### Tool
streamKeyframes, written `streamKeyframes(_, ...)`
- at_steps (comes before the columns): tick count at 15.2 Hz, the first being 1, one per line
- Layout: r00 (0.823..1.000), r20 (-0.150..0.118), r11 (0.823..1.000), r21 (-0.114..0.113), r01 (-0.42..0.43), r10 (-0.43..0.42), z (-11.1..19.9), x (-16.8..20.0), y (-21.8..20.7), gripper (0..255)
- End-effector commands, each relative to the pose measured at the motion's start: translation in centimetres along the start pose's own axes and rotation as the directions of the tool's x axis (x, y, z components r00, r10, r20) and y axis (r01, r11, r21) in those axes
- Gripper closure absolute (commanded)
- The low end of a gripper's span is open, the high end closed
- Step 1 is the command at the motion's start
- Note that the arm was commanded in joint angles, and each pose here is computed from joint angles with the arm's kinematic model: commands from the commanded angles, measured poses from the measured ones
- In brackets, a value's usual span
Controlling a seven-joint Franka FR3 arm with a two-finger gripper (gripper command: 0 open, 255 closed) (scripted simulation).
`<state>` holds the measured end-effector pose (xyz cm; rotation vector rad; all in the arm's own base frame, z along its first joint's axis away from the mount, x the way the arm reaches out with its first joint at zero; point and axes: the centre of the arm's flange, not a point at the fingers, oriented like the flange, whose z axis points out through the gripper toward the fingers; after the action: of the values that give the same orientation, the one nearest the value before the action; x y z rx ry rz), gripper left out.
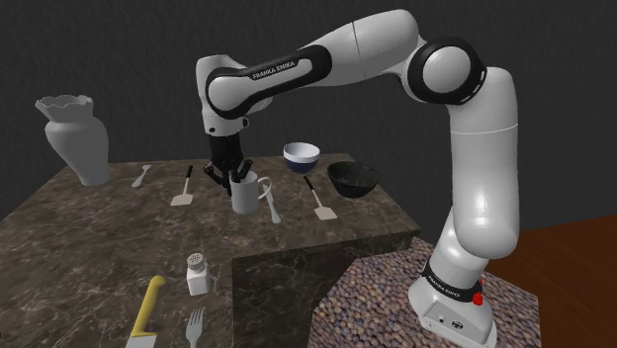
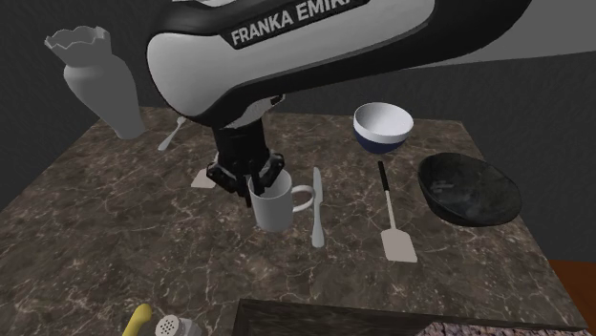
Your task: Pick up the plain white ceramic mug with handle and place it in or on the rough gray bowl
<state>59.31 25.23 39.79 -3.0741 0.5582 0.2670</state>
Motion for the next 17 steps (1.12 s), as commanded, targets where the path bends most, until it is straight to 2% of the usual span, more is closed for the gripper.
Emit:
streamKeyframes(1,1.000,0.000,1.000,0.000,0.000,0.000,-1.2,-0.1,0.0,255)
streamKeyframes(17,1.000,0.000,1.000,0.000,0.000,0.000,-9.6,-1.5,0.2,255)
